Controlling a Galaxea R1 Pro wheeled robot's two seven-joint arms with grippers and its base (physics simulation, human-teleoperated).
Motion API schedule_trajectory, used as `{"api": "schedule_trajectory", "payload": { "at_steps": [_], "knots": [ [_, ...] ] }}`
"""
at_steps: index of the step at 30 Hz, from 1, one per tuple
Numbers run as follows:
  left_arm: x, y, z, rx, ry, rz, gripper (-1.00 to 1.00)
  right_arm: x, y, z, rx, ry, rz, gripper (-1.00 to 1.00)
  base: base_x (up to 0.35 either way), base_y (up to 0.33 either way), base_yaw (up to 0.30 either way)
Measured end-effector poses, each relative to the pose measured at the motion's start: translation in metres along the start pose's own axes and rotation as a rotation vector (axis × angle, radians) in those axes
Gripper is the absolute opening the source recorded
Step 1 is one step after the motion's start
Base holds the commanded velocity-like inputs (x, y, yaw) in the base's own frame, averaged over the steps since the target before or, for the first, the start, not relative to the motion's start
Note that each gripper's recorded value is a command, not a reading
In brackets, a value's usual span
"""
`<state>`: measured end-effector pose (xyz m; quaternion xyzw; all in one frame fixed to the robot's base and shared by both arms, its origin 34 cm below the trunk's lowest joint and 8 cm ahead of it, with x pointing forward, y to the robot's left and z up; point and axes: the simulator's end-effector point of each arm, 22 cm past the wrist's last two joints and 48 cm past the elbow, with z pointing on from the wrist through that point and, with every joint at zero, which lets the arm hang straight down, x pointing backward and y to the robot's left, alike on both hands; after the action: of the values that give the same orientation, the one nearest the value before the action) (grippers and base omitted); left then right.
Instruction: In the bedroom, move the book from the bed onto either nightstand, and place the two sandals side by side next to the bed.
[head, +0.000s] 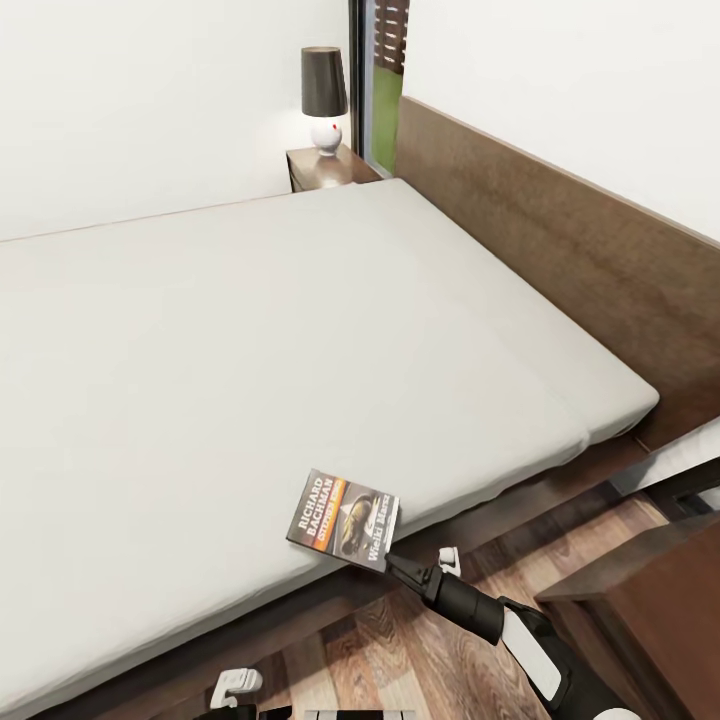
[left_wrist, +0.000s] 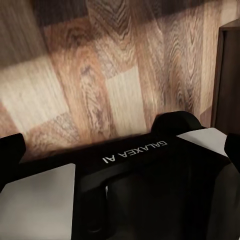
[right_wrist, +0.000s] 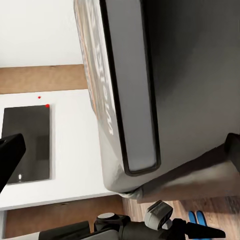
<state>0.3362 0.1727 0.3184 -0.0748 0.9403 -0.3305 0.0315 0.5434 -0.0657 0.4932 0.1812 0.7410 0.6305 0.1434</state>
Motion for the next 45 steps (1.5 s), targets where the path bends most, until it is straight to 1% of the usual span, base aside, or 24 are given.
{"api": "schedule_trajectory", "payload": {
  "at_steps": [34, 45],
  "knots": [
    [0.0000, 0.0000, 0.0000, 0.000, 0.000, 0.000, 1.00, -0.0001, -0.0001, 0.0000, 0.000, 0.000, 0.000, 1.00, 0.001, 0.012, 0.000],
    [-0.0001, 0.0000, 0.0000, 0.000, 0.000, 0.000, 1.00, 0.0000, 0.0000, 0.0000, 0.000, 0.000, 0.000, 1.00, 0.100, 0.076, 0.000]
  ]
}}
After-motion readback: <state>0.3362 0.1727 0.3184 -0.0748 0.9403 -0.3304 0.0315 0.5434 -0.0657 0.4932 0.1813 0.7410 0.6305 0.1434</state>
